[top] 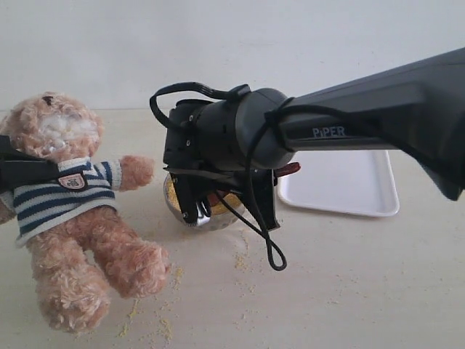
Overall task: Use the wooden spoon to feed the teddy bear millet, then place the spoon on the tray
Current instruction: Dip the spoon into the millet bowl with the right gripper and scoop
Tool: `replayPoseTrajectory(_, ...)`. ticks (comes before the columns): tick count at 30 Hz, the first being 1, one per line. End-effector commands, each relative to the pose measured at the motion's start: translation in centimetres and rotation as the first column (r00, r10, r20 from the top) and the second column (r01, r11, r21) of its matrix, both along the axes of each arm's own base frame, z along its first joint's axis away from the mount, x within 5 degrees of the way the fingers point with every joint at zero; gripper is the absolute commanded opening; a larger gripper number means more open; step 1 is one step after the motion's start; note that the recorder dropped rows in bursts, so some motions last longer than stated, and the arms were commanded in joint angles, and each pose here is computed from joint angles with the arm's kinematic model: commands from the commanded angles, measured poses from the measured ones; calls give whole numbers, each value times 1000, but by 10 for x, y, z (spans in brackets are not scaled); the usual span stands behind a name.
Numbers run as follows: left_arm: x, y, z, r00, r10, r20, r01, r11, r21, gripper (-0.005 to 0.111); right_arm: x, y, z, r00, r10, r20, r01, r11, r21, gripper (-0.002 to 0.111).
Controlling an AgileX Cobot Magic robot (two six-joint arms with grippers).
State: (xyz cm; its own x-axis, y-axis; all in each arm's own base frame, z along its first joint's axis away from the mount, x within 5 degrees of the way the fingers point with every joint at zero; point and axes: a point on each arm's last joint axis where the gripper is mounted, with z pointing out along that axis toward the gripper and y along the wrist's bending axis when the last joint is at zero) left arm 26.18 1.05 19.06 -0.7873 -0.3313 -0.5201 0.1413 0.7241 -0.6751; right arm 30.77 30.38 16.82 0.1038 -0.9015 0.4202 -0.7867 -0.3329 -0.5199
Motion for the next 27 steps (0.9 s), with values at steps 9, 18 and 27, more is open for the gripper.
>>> replayPoseTrajectory(9,1,0,3,1000,5,9,-5,1000,-24,5,-11,-2,26,997,-1,-78,7,997,80,0)
replayPoseTrajectory(18,1,0,2,1000,-3,7,3,1000,-21,5,-6,-8,25,994,-41,-97,51,993,102,0)
replayPoseTrajectory(27,1,0,2,1000,-3,7,3,1000,-21,5,12,-33,17,952,-186,-241,239,948,210,0)
